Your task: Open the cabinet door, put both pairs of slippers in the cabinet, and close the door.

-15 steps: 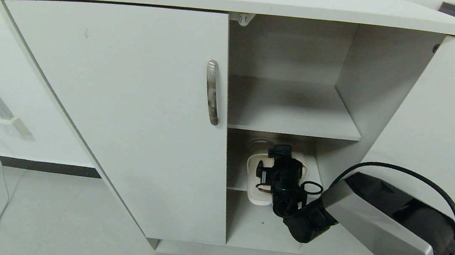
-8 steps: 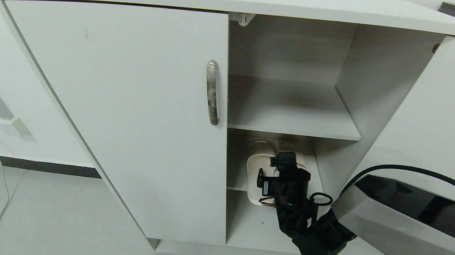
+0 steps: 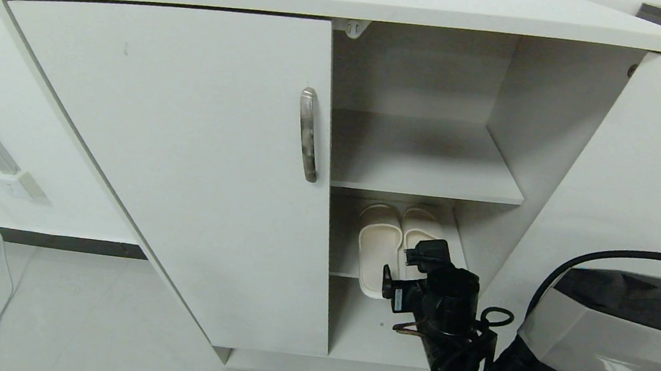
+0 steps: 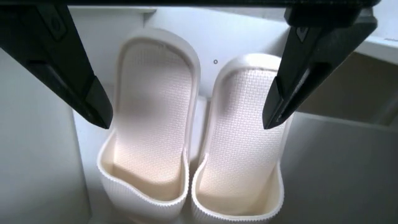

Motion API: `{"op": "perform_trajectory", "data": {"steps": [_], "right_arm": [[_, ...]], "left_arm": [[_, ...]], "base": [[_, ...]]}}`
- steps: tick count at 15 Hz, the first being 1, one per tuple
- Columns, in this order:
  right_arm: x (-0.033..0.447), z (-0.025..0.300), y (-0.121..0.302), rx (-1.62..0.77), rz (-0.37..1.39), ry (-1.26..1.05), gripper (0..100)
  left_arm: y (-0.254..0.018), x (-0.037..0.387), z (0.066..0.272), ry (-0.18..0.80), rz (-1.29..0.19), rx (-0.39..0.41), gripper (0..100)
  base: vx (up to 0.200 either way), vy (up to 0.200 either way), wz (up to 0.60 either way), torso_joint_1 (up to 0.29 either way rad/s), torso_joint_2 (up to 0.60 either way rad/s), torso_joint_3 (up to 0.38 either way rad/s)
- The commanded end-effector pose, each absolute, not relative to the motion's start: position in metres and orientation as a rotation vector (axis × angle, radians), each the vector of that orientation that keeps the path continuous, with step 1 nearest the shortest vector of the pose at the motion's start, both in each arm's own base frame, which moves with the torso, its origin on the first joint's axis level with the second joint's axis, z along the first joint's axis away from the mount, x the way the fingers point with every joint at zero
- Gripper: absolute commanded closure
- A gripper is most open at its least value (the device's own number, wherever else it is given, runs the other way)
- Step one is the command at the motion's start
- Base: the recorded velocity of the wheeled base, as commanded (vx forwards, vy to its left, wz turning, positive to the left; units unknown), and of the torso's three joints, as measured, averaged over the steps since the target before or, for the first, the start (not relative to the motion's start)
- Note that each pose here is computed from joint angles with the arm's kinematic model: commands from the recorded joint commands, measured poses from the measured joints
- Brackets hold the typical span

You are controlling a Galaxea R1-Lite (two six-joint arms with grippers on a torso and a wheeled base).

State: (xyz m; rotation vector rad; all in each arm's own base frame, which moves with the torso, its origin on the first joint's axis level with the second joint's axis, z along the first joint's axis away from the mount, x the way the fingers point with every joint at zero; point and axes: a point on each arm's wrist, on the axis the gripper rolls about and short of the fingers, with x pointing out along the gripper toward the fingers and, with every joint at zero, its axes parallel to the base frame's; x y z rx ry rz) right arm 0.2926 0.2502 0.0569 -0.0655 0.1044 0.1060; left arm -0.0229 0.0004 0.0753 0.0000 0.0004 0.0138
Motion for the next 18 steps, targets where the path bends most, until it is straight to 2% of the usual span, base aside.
{"op": "perform_trajectory", "data": {"steps": [1, 5, 10, 18], "right_arm": [[0.288, 0.06, 0.248, -0.064, 0.109, 0.1, 0], [0.282, 0.058, 0.248, -0.067, 0.12, 0.1, 0], [0.278, 0.056, 0.246, -0.07, 0.124, 0.097, 0], [0.276, 0.055, 0.244, -0.075, 0.124, 0.092, 0]], "left_arm": [[0.0, -0.023, 0.075, 0.002, 0.014, 0.0, 100], [0.0, -0.023, 0.075, 0.002, 0.014, 0.0, 100], [0.0, -0.023, 0.075, 0.002, 0.014, -0.002, 100], [0.0, -0.023, 0.075, 0.002, 0.015, 0.0, 100]], "base": [[0.0, 0.0, 0.0, 0.0, 0.0, 0.0], [0.0, 0.0, 0.0, 0.0, 0.0, 0.0], [-0.2, 0.0, 0.0, 0.002, 0.0, 0.0], [0.0, 0.0, 0.0, 0.0, 0.0, 0.0]]}}
